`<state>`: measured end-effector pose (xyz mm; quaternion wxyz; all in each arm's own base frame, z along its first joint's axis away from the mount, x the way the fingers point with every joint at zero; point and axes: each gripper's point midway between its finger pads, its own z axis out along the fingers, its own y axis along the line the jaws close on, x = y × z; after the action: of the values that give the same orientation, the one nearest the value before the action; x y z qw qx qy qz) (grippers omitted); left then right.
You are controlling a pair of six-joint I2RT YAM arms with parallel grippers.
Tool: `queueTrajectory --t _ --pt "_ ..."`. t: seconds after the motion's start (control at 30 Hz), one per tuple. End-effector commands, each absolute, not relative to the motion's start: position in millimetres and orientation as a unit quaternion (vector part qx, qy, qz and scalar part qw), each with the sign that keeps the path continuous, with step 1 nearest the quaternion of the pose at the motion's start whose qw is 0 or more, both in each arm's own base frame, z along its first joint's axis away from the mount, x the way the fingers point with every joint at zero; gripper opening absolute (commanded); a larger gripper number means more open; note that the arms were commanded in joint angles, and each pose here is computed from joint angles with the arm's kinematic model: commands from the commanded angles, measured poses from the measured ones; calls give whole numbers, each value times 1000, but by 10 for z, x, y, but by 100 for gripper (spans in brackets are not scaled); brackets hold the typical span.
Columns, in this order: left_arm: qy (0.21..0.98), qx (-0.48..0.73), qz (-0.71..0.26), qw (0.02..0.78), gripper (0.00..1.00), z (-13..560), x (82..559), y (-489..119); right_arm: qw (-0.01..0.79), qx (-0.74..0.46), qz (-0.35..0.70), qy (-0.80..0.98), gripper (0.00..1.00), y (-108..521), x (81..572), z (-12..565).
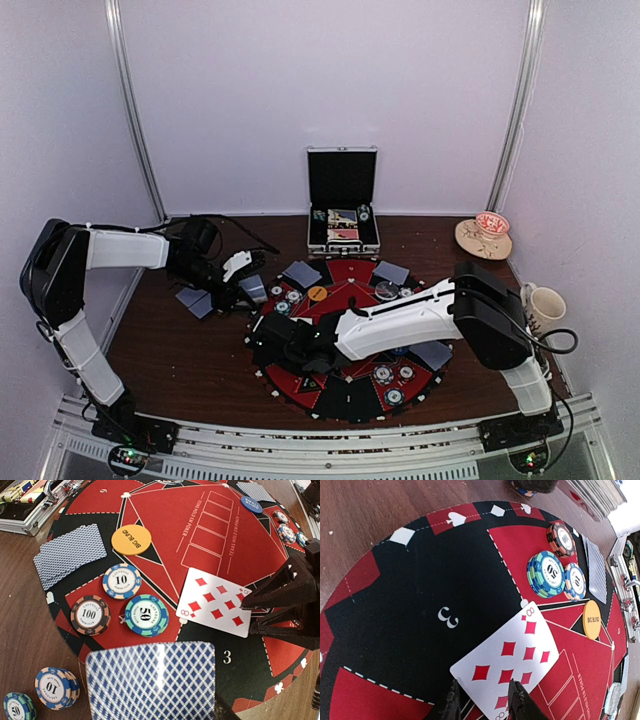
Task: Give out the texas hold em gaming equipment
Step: Flop the poker card in the community card area.
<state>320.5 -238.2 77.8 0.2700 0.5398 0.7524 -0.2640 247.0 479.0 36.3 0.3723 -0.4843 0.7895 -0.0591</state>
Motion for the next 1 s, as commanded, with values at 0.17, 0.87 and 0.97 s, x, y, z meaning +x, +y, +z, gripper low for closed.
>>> queueTrajectory --t 0.17,0.87,0.97 --pt "738 541 -267 303 45 979 3308 -2430 391 -477 -20 787 39 4890 2383 702" --pt "736 542 -269 304 45 995 3299 -2434 426 -286 -17 858 75 4246 3434 867" --pt "735 542 -270 304 45 997 3299 -2435 419 -288 -36 860 81 4201 3546 780"
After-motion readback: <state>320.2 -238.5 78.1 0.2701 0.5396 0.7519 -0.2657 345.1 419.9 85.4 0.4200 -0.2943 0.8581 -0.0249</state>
